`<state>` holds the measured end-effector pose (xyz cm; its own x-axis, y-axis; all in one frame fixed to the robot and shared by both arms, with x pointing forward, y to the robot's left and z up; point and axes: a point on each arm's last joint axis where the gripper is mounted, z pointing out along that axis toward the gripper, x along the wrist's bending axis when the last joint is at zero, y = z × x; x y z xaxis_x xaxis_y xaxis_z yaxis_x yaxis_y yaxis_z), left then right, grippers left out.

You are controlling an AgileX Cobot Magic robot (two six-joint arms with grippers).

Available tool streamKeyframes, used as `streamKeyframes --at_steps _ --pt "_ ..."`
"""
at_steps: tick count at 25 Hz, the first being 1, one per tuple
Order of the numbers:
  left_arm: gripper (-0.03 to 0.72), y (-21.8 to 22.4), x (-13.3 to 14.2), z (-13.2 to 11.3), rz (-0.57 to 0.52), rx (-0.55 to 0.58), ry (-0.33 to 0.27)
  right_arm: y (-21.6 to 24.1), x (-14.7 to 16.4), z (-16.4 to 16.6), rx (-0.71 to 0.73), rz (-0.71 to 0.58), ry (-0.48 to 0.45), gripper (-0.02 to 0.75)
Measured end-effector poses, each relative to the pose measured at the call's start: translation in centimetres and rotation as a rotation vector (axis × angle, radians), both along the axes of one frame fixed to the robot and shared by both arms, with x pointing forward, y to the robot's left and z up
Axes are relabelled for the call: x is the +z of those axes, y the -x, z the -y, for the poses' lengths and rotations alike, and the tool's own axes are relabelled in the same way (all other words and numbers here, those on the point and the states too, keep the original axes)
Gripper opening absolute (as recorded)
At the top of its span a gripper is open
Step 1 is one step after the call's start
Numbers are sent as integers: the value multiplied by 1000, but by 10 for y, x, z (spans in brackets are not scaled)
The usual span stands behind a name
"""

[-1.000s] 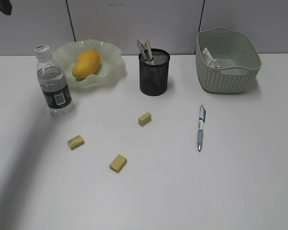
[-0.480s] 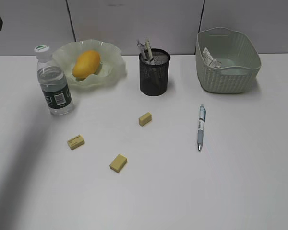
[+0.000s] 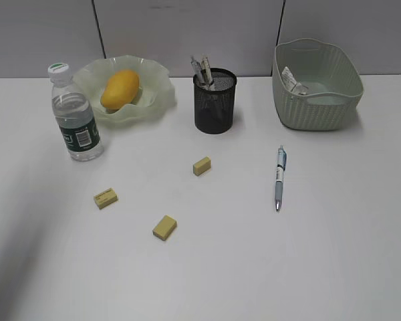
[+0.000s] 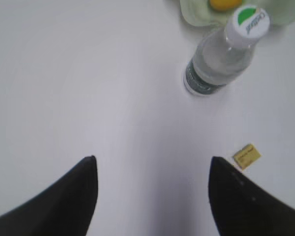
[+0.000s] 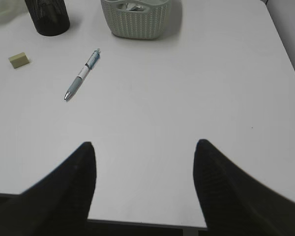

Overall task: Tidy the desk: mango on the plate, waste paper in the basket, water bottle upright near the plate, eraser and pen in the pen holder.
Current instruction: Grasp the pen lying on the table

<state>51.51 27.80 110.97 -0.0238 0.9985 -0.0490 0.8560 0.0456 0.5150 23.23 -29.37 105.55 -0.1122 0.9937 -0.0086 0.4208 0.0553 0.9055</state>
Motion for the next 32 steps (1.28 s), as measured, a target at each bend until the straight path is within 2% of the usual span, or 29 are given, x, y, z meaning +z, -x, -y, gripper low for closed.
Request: streamKeyframes --at_steps 13,17,22,28,32 --pt "533 118 -21 -11 184 0 19 0 0 0 0 0 0 495" --pt "522 160 -20 -14 296 0 29 0 0 0 0 0 0 495" --pt "505 201 -18 -18 386 2 38 0 0 0 0 0 0 495" --pt "501 241 -20 -22 415 -22 6 0 0 0 0 0 0 495" --pt "501 258 -23 -25 498 -27 -4 0 0 0 0 0 0 495"
